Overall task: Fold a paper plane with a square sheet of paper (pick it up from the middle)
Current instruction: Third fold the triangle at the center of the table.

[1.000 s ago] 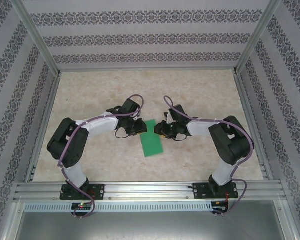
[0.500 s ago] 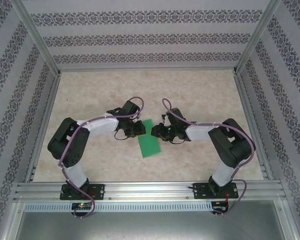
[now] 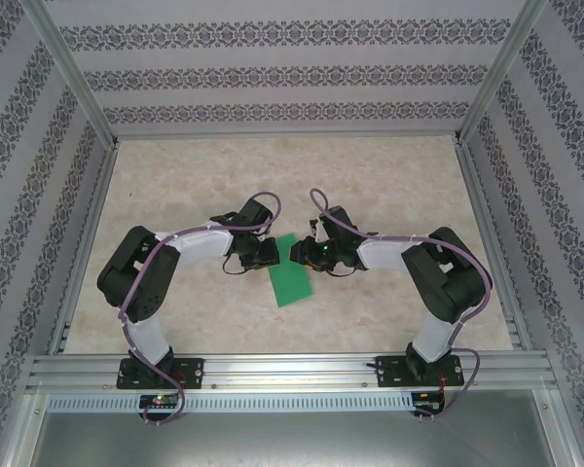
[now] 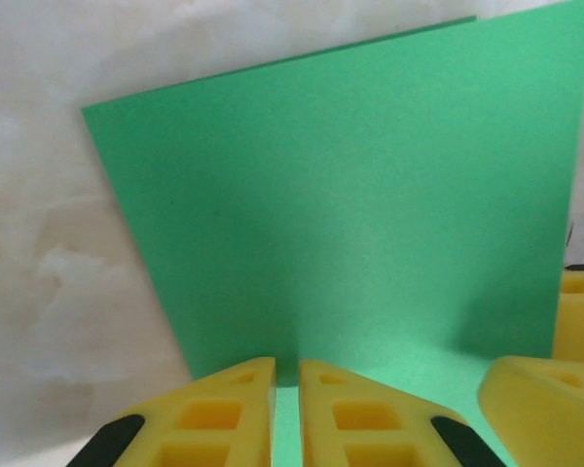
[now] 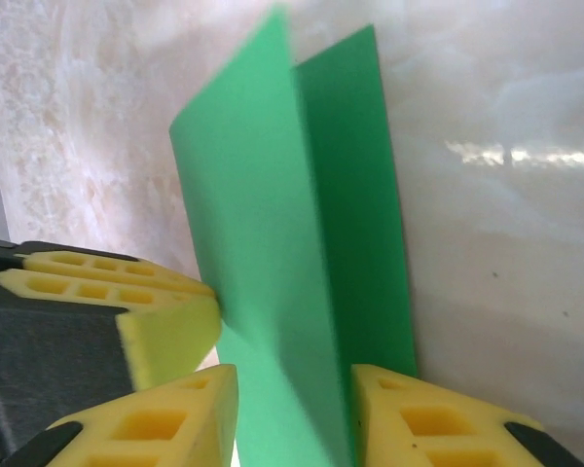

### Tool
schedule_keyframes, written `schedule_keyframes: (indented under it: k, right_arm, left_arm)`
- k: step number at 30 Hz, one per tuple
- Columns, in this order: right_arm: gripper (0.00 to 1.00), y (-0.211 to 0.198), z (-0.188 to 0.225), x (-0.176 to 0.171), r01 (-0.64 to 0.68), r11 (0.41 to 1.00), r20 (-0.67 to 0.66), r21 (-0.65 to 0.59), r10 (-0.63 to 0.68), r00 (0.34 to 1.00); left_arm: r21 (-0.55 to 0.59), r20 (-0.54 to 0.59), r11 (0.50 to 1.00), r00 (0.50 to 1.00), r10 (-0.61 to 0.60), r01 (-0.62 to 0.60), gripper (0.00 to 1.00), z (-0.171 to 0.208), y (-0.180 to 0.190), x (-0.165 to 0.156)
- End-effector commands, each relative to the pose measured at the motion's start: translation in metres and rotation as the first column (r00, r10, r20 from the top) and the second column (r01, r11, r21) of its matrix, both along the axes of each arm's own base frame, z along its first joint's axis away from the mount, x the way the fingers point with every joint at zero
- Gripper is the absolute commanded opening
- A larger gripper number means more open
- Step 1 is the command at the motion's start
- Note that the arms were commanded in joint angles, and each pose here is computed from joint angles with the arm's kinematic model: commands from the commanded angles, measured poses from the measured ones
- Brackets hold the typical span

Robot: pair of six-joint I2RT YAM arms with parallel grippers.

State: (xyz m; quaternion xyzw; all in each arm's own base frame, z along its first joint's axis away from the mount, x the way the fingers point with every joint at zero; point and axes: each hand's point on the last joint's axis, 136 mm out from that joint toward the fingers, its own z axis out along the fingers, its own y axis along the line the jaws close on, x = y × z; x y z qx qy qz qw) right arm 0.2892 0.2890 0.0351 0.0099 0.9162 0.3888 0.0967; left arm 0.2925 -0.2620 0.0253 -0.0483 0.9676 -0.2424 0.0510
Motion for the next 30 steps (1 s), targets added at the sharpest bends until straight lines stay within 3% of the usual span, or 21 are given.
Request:
schedule_keyframes:
  k: [1,18,25,30]
  right_arm:
    - [0.33,0.002,-0.002,0.004,-0.035,0.999,0.012,-0.012,0.035,0.999]
    - [0.03,-0.016,0.011,-0.009,0.122,0.992,0.016,0.013,-0.122,0.992]
    - [0.01,-0.023,0.018,-0.012,0.305,0.952,0.009,0.001,-0.305,0.952]
    - [0.02,-0.032,0.014,-0.012,0.406,0.914,-0.028,-0.012,-0.406,0.913]
  left_arm:
    - [0.027,0.012,0.999,1.0,-0.025,0.025,0.14,-0.008,0.004,0.001]
    - [-0.031,0.075,0.993,0.991,-0.113,0.116,0.15,0.001,-0.013,0.011]
    - [-0.072,0.193,0.98,0.967,-0.167,0.184,0.29,0.036,-0.016,0.009]
    - [-0.026,0.291,0.959,0.92,-0.263,0.283,0.38,0.057,-0.014,-0.015]
